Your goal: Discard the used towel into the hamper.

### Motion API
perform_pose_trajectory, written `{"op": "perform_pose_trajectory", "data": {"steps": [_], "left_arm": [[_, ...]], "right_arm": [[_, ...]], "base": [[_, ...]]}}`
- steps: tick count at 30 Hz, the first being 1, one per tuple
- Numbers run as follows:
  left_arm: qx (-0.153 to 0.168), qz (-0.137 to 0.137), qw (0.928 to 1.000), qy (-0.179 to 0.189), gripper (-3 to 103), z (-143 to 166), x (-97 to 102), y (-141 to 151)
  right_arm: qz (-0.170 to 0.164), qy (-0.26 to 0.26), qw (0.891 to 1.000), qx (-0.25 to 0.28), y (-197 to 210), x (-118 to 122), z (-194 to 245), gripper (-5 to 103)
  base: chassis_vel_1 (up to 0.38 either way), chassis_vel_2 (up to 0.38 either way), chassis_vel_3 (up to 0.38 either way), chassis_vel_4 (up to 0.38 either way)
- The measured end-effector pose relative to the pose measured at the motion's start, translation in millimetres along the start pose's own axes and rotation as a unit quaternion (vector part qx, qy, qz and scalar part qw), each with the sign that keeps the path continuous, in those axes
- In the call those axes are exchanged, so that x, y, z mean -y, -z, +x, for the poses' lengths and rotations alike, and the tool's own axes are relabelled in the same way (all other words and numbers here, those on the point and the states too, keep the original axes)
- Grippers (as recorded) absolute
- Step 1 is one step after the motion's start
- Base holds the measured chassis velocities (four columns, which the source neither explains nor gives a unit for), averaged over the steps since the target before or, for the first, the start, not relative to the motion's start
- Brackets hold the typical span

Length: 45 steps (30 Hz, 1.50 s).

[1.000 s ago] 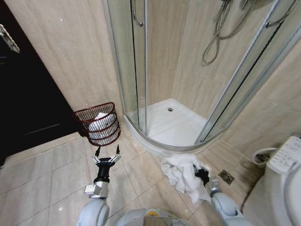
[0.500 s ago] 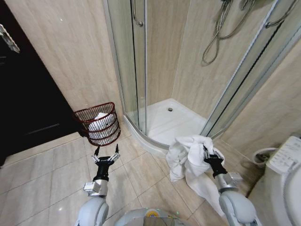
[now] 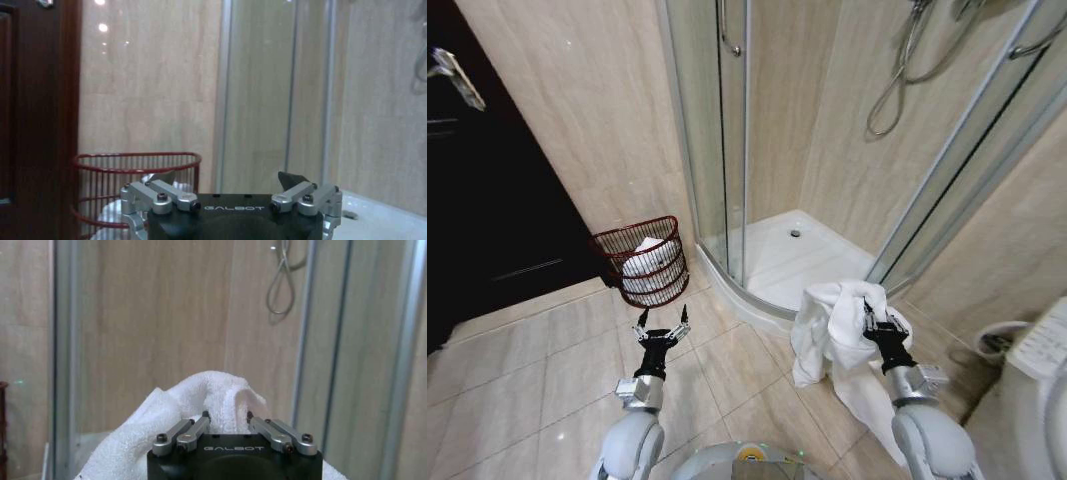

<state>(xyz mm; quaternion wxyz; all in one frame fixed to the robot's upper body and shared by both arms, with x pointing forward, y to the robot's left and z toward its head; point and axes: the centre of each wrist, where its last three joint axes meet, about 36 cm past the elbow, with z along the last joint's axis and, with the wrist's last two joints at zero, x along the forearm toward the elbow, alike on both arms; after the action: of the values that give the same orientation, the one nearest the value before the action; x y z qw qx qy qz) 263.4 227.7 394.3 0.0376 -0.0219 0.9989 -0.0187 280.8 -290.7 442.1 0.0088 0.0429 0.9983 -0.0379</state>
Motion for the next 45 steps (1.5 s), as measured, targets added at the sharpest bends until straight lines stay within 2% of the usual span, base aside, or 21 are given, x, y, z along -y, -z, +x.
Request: {"op": "perform_pose_trajectory", "data": {"steps": [13, 21, 45], "left_arm": [[0.005, 0.006, 1.0000, -0.004, 100, 1, 5.7, -4], [0.007, 0.008, 0.9999, -0.007, 100, 6, 11.7, -2], [0.010, 0.012, 0.9999, 0.005, 100, 14, 19.1, 6]], "right_arm": [[0.005, -0.007, 1.000, 0.003, -4, 0, 0, 17], [0.032, -0.006, 0.999, 0.004, -13, -7, 2, 17], [0.031, 0.015, 0.999, 0.009, -16, -26, 10, 17]], "base": [[0.077, 0.084, 0.073, 0.077], [0.008, 0.007, -0.013, -0.010], [0.096, 0.095, -0.091, -0.096]]}}
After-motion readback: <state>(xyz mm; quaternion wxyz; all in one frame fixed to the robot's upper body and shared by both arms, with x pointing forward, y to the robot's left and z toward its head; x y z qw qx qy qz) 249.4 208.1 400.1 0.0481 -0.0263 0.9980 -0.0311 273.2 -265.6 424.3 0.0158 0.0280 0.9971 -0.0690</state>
